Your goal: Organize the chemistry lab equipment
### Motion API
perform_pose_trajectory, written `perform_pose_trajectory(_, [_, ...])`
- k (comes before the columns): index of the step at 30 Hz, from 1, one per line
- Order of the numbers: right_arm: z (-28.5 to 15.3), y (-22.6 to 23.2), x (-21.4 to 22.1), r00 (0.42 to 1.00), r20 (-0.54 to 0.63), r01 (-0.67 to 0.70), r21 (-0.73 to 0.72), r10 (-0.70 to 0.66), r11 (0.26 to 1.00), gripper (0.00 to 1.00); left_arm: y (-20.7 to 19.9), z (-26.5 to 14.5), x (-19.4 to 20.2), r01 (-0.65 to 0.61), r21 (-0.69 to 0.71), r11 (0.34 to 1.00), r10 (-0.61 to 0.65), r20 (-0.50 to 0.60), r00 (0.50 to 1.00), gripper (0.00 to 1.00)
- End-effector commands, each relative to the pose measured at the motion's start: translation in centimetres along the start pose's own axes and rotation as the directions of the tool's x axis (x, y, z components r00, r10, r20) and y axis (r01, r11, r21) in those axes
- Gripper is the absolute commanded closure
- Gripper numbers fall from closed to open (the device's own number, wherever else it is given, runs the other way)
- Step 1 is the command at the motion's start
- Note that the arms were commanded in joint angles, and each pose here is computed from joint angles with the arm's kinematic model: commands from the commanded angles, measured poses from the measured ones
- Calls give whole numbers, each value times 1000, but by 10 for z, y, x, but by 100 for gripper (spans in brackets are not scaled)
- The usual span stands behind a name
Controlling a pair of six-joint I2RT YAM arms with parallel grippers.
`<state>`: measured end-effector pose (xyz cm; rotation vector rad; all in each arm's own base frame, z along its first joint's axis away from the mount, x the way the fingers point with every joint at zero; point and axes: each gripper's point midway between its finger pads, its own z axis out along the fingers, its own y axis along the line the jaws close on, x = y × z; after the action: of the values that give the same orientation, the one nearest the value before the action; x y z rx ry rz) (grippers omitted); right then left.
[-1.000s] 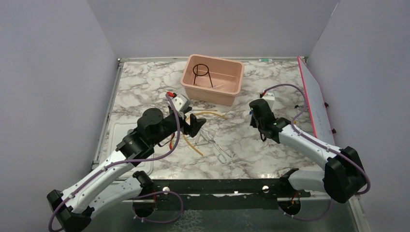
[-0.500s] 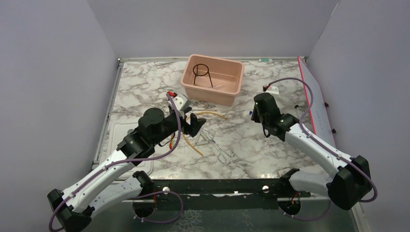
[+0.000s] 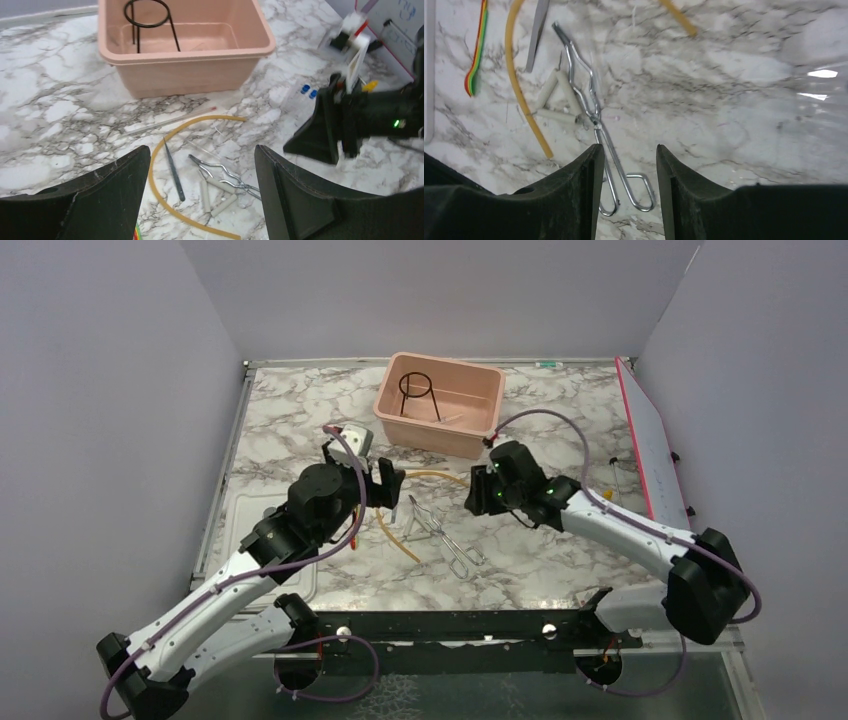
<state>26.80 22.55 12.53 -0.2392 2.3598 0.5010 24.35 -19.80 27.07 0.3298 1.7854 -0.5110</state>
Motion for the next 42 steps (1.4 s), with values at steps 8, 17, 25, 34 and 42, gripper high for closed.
perform_pose_trajectory(8, [75, 54, 43, 967, -219, 139, 21, -131, 990, 52, 54, -47, -57, 148, -261, 954, -85, 238, 968, 18])
perform_pose_trajectory(17, [122, 66, 39, 944, -268, 205, 20, -192, 979, 61, 57, -46, -49, 124, -279, 952, -63, 218, 974, 16])
perform_pose_trajectory(25, [147, 64, 33, 934, -280, 248, 64, -221, 967, 73, 56, -39, -45, 72, -276, 958, -18, 195, 981, 15])
perform_pose_trajectory(34, [127, 63, 21, 915, -268, 324, 39, -302, 945, 95, 58, -45, -46, 58, -276, 959, 3, 215, 977, 15])
perform_pose_trajectory(42, [47, 74, -3, 872, -181, 440, -114, -454, 891, 95, 67, -56, -49, 53, -307, 950, 27, 249, 968, 15])
